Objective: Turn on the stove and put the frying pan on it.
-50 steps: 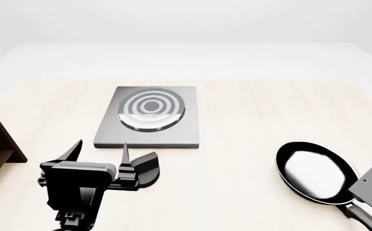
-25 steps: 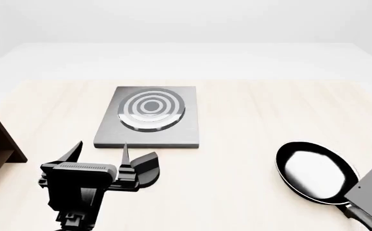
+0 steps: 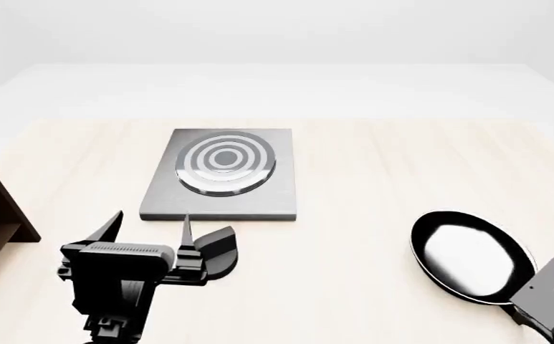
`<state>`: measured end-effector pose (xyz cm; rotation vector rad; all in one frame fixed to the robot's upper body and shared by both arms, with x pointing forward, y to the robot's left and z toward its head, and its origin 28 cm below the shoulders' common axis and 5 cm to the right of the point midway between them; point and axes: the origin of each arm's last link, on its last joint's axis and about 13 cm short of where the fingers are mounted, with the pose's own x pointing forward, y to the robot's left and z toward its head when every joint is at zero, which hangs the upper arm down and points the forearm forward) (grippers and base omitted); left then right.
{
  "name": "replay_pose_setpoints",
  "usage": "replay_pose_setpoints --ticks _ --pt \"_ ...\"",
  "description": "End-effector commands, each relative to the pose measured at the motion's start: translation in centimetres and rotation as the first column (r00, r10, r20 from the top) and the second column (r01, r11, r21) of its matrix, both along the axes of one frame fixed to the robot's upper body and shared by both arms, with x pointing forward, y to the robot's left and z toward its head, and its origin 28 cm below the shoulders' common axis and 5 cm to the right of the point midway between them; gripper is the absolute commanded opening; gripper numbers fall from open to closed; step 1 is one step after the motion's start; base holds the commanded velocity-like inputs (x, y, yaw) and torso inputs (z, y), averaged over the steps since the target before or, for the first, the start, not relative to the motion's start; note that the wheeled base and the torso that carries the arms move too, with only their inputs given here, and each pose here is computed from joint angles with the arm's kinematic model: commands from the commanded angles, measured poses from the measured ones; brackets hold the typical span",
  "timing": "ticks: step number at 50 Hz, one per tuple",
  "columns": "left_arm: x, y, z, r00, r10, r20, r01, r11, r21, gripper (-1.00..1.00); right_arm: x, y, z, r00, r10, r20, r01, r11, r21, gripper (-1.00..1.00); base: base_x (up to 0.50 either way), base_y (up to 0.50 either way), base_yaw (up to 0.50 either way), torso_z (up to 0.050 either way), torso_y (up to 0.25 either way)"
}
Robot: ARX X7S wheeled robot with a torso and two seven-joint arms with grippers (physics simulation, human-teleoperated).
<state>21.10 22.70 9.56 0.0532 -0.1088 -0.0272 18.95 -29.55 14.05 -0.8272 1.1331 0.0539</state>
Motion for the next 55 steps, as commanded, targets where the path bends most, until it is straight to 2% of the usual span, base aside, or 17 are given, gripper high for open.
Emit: replay_pose_setpoints --ticks 1,10,11,18,32,44,55 --pt "0.1 0.0 -0.1 1.0 0.004 -0.002 -0.004 1.0 0.001 1.0 0.2 -0.2 -0.9 1.0 -0.007 -0.007 0.007 1.0 -0.005 1.0 0.0 0.0 0.0 0.0 0.0" --pt "0.0 0.0 -0.1 1.0 0.004 -0.003 -0.004 1.0 0.001 1.0 0.0 -0.4 -1.4 1.0 -0.023 -0.008 0.023 1.0 -0.002 1.0 0.0 0.0 0.0 0.0 0.0" --pt "0.0 0.0 -0.1 1.0 0.004 -0.002 -0.004 1.0 0.002 1.0 0.0 -0.4 -1.4 1.0 -0.018 -0.003 0.018 1.0 -0.005 -1.0 0.0 0.0 0.0 0.0 0.0" --pt "0.0 0.0 -0.1 1.0 0.003 -0.001 -0.003 1.0 0.003 1.0 0.0 -0.3 -0.4 1.0 -0.011 0.022 0.011 1.0 -0.006 -1.0 0.0 0.0 0.0 0.0 0.0" --pt "-0.1 0.0 0.0 1.0 0.003 0.003 -0.003 1.0 0.004 1.0 -0.1 -0.1 3.9 0.995 0.026 0.101 -0.022 0.999 -0.048 -1.0 0.0 0.0 0.0 0.0 0.0" --pt "-0.1 0.0 0.1 1.0 0.004 0.009 -0.004 1.0 0.005 1.0 0.3 0.4 8.0 0.976 0.065 0.206 -0.051 0.996 -0.073 -1.0 0.0 0.0 0.0 0.0 0.0" --pt "-0.1 0.1 0.3 1.0 0.005 0.011 -0.005 1.0 0.002 1.0 0.7 0.9 10.0 0.96 0.099 0.263 -0.079 0.993 -0.083 -1.0 0.0 0.0 0.0 0.0 0.001"
